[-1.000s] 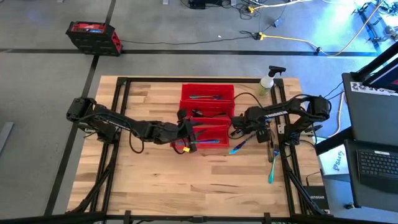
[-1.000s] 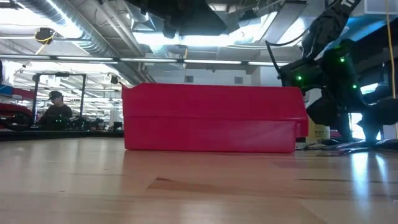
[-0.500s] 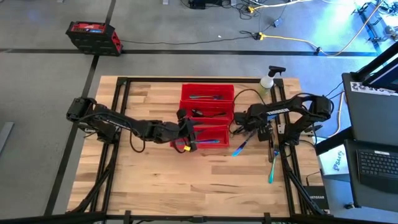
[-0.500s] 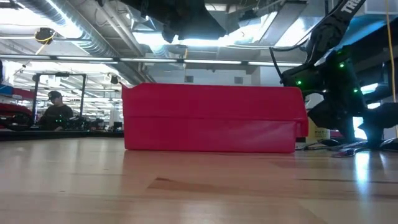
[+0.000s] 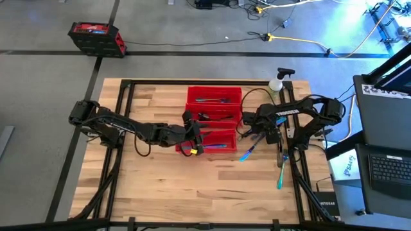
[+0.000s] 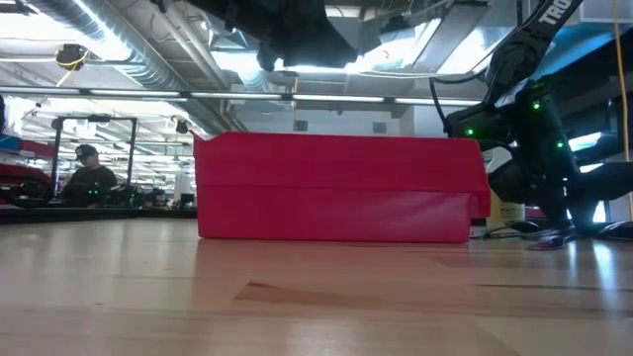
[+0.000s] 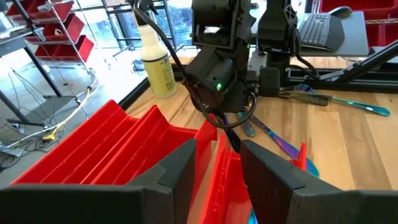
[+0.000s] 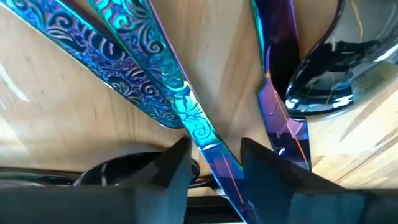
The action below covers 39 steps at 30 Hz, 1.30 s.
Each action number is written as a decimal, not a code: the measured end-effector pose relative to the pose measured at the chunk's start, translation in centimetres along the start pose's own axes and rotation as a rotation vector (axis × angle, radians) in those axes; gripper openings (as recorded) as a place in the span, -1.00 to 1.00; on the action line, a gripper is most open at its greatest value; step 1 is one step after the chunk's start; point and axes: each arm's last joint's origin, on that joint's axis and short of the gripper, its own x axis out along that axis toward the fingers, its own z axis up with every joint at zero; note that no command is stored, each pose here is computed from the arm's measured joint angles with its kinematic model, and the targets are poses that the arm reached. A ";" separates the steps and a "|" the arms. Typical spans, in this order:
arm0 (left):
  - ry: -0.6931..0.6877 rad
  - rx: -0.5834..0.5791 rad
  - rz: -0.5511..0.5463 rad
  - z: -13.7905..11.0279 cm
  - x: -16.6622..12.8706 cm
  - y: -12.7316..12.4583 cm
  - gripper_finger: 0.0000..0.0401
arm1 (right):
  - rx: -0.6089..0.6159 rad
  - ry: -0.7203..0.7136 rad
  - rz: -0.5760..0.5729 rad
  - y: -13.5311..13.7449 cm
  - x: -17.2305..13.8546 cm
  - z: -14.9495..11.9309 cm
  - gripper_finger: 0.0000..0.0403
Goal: Sort silverware
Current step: Put the purple table knife into the bottom red bin
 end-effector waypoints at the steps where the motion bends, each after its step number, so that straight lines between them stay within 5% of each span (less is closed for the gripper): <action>1: 0.004 -0.002 0.000 0.0 0.0 0.0 -0.43 | 0.000 0.000 0.000 0.0 0.0 0.0 -0.48; 20: 0.021 -0.014 0.007 -0.2 0.1 0.2 -0.43 | 0.067 0.015 0.023 -0.1 -1.1 -0.4 -0.87; 35: 0.035 0.008 0.021 -0.4 0.4 0.6 -0.43 | 0.185 -0.118 0.108 -0.6 -10.5 -4.1 -0.89; 39: 0.034 0.010 0.022 -0.4 0.3 0.6 -0.43 | 0.187 -0.247 0.146 0.0 -13.8 -4.2 -0.89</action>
